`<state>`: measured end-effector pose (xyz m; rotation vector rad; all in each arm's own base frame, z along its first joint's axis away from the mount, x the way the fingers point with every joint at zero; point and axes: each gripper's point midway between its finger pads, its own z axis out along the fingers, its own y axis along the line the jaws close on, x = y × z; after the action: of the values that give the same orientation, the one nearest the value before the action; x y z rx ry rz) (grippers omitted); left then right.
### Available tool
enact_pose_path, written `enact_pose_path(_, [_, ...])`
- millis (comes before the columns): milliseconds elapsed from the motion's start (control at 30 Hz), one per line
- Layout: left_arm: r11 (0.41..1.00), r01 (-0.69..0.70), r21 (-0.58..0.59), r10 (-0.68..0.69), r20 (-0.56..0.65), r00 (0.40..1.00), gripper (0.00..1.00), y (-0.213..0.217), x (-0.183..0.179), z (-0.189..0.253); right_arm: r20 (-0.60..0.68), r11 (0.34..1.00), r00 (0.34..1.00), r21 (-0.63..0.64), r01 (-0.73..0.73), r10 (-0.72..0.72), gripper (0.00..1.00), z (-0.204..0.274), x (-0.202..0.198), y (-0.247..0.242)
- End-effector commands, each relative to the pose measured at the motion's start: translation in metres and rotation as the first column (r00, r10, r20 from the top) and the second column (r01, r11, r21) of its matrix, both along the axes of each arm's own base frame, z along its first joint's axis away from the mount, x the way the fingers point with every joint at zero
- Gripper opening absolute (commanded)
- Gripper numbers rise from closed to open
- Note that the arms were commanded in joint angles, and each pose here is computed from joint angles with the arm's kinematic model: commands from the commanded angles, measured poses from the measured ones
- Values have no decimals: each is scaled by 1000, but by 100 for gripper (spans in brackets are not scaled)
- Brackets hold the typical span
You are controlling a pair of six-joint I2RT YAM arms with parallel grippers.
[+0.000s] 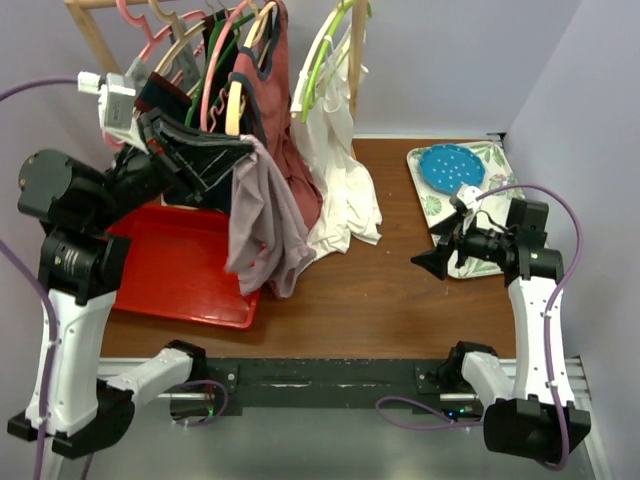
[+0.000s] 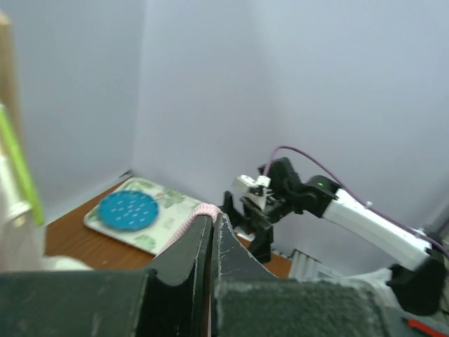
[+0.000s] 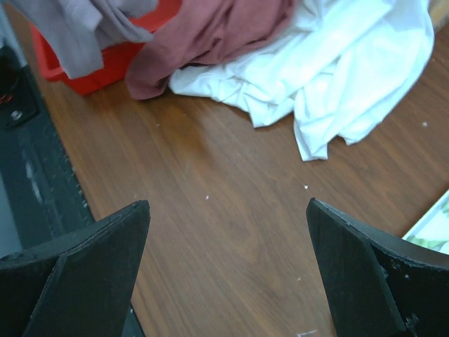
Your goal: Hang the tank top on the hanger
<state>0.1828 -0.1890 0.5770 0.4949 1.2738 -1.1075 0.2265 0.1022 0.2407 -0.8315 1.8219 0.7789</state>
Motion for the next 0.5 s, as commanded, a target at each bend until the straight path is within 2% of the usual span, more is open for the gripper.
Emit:
enact_pose_path(0, [967,248,-54,-238,142,961,0,-30,-35,48,141,988,978,-33,-150,154,99,42,-24,12])
enact_pose_path(33, [949,309,-55,-301,121,946,0,-51,-34,46,113,987,980,-23,-162,163,99,43,-31,13])
enact_pose_path(100, [947,317,-52,-307,146,940,0,-72,-35,57,139,981,971,-30,-192,195,99,55,-32,16])
enact_pose_path(133, [916,399,-45,-388,149,909,0,-104,-49,65,121,979,972,-20,-201,202,98,57,-37,17])
enact_pose_path(167, [928,372,-31,-368,93,925,0,-123,-41,58,125,977,969,-14,-215,215,99,62,-38,19])
enact_pose_path(233, [913,409,6,-406,119,906,0,-169,-49,62,119,973,966,-29,-227,229,99,61,-43,19])
enact_pose_path(267, [922,386,13,-385,104,917,0,-180,-44,58,128,974,966,-51,-219,223,98,60,-44,18])
enact_pose_path(300, [922,387,13,-386,101,917,0,-190,-41,56,80,983,982,-89,-162,170,99,53,-41,10])
enact_pose_path(333, [922,386,20,-386,82,919,0,-202,-34,47,126,987,986,-132,-94,111,99,56,-26,1])
enact_pose_path(367, [935,355,-1,-354,91,931,0,-205,-26,48,109,989,993,-149,-26,43,98,48,-18,-6])
enact_pose_path(400, [944,331,0,-329,89,940,0,-206,-20,43,94,972,989,-195,128,-111,99,44,-10,-24])
enact_pose_path(433, [953,303,23,-304,55,951,0,-210,-12,25,163,957,973,-216,194,-161,99,49,3,-33])
enact_pose_path(467, [970,241,13,-241,52,969,0,-207,-1,21,155,943,967,-235,236,-203,99,42,5,-41])
